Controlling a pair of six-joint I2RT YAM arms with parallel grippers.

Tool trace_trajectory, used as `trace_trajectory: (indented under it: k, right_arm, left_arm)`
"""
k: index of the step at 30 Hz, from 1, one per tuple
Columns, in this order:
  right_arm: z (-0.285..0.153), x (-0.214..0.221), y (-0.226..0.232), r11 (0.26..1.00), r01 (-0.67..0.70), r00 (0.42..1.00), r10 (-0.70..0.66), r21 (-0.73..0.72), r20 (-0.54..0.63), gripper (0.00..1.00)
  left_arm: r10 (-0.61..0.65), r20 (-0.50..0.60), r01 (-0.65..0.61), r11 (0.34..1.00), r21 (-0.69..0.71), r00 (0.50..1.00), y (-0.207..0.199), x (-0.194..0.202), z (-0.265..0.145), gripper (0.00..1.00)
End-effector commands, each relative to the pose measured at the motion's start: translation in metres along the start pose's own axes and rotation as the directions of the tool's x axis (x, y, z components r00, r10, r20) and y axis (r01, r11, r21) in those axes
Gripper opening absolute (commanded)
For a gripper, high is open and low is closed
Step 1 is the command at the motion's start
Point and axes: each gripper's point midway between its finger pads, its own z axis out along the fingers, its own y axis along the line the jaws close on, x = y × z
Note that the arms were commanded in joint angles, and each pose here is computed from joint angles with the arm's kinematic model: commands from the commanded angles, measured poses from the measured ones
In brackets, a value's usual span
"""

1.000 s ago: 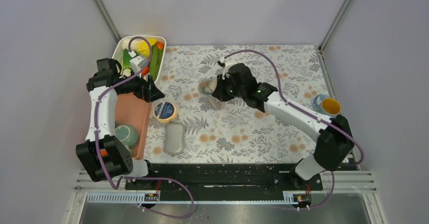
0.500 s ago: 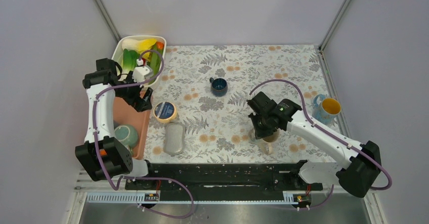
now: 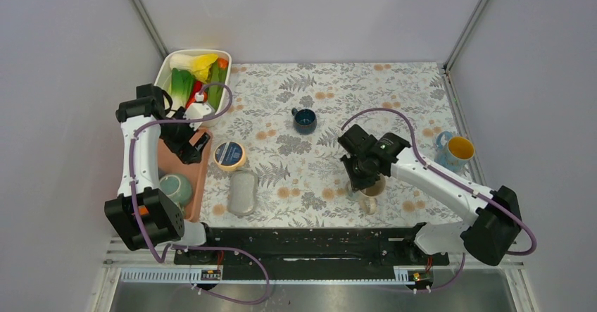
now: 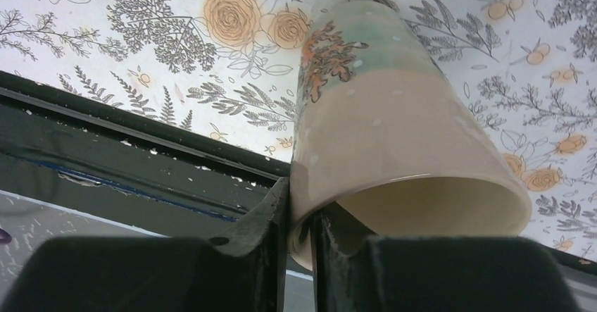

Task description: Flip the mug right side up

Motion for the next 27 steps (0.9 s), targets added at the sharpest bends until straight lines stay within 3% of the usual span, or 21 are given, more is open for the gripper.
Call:
trace_trajectory:
  k: [1,3,6,10,12,19,27]
  right_arm:
    - [0.011,-0.009,-0.005,0.996,0.077,0.997,-0.077,0.043,-0.008,0.24]
    - [0.015,-0.01,-0.003,0.995,0.091,0.996,-0.091,0.037,-0.017,0.27]
    - [0.012,-0.013,0.0,0.993,0.112,0.994,-0.112,0.02,-0.003,0.38]
    - [0.002,-0.024,0.01,0.989,0.145,0.989,-0.144,-0.036,0.044,0.51]
    - [-0.004,-0.029,0.016,0.985,0.158,0.986,-0.154,-0.064,0.064,0.55]
    - [-0.022,-0.038,0.03,0.969,0.206,0.974,-0.189,-0.14,0.125,0.69]
    - [-0.033,-0.041,0.041,0.952,0.229,0.965,-0.194,-0.203,0.179,0.72]
  left_arm:
    - [0.041,-0.087,-0.042,0.999,-0.016,0.995,0.004,0.016,-0.004,0.92]
    - [0.079,-0.12,-0.076,0.997,0.028,0.99,-0.006,0.026,-0.003,0.9]
    - [0.274,-0.17,-0.252,0.958,0.136,0.947,-0.025,0.048,-0.005,0.89]
    - [0.561,-0.219,-0.51,0.823,0.249,0.798,-0.043,0.083,-0.008,0.9]
    - [0.648,-0.231,-0.582,0.758,0.294,0.726,-0.048,0.095,-0.008,0.9]
    - [0.799,-0.188,-0.649,0.58,0.491,0.571,-0.068,0.13,0.001,0.91]
    - [0.861,-0.222,-0.704,0.504,0.5,0.458,-0.053,0.147,0.025,0.92]
